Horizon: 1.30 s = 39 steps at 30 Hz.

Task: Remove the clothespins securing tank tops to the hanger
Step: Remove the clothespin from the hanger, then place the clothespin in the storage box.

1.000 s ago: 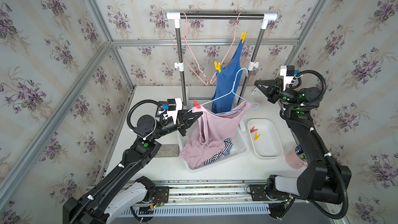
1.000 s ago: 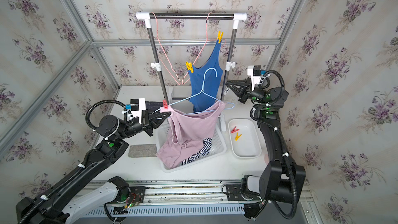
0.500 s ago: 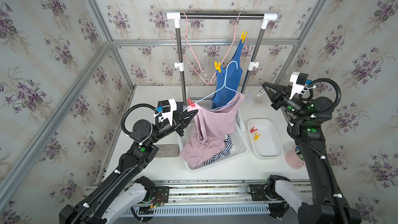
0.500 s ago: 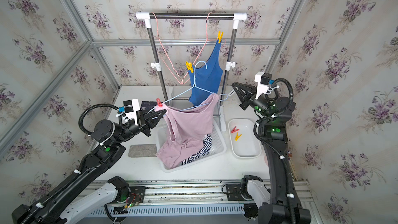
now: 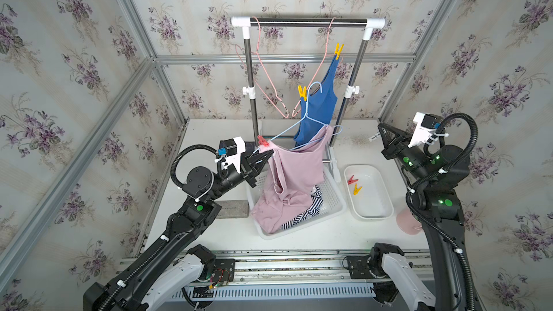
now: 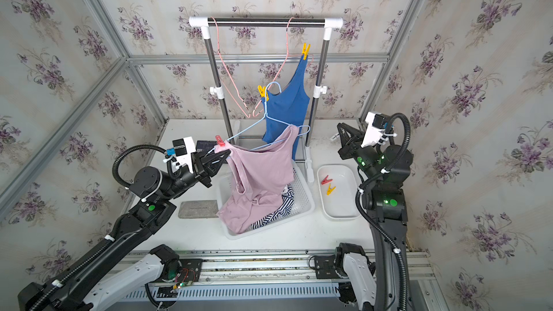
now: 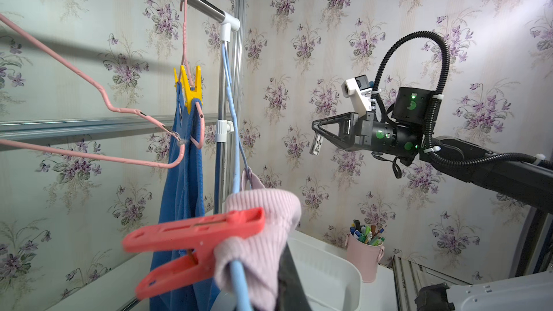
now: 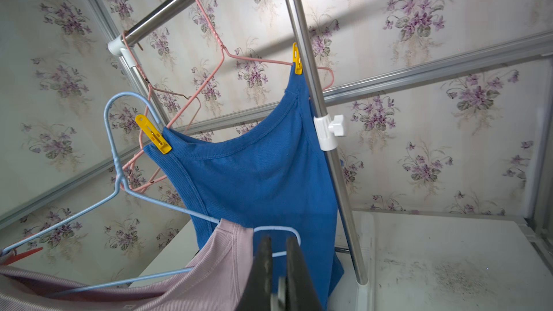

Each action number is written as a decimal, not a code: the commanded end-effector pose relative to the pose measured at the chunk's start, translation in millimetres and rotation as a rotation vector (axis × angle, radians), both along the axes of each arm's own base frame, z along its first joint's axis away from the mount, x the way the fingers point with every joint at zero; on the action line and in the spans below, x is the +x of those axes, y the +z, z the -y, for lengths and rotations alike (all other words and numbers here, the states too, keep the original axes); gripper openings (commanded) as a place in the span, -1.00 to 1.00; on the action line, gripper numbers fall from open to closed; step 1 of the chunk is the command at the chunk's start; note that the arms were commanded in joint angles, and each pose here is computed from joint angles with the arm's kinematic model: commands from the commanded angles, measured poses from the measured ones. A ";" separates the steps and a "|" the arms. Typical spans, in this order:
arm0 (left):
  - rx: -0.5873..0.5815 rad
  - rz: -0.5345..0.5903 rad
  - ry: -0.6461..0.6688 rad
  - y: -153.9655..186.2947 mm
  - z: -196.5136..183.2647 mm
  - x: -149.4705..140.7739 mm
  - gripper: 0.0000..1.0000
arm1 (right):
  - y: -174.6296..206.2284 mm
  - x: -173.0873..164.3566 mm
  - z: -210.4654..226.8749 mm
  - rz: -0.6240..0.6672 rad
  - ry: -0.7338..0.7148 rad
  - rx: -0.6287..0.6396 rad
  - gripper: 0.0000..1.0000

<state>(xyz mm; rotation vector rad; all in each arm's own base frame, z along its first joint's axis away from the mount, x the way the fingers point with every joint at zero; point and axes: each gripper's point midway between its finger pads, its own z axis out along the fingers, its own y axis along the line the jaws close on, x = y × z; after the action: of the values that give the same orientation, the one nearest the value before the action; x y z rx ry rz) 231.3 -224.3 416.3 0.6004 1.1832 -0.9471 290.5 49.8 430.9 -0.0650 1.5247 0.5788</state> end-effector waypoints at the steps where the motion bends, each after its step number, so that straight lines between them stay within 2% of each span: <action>1: -0.031 0.056 0.024 12.9 -4.1 -1.0 -1.00 | -11.5 -0.6 16.5 -0.041 -0.107 0.019 -1.00; 8: -0.042 0.064 0.027 10.7 -3.5 -2.8 -1.00 | -55.0 1.8 39.6 -0.147 -0.247 0.041 -1.00; 15: -0.064 0.083 0.033 12.8 -6.4 -9.4 -1.00 | -90.8 -4.2 50.5 -0.225 -0.319 0.062 -1.00; 20: -0.087 0.105 0.030 14.8 -5.9 -12.9 -1.00 | -130.8 -0.2 47.5 -0.326 -0.302 0.098 -1.00; 26: -0.045 0.122 0.037 11.4 5.7 -9.8 -1.00 | -176.3 3.1 47.2 -0.418 -0.302 0.114 -1.00; 39: 0.060 0.099 0.060 -8.5 31.2 15.2 -1.00 | -219.7 24.7 48.6 -0.504 -0.299 0.125 -1.00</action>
<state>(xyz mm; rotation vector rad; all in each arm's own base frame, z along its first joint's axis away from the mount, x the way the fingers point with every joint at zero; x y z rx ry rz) 245.1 -257.0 394.8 0.6511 1.1926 -0.8613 306.3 2.3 202.6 0.4372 1.9834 0.4589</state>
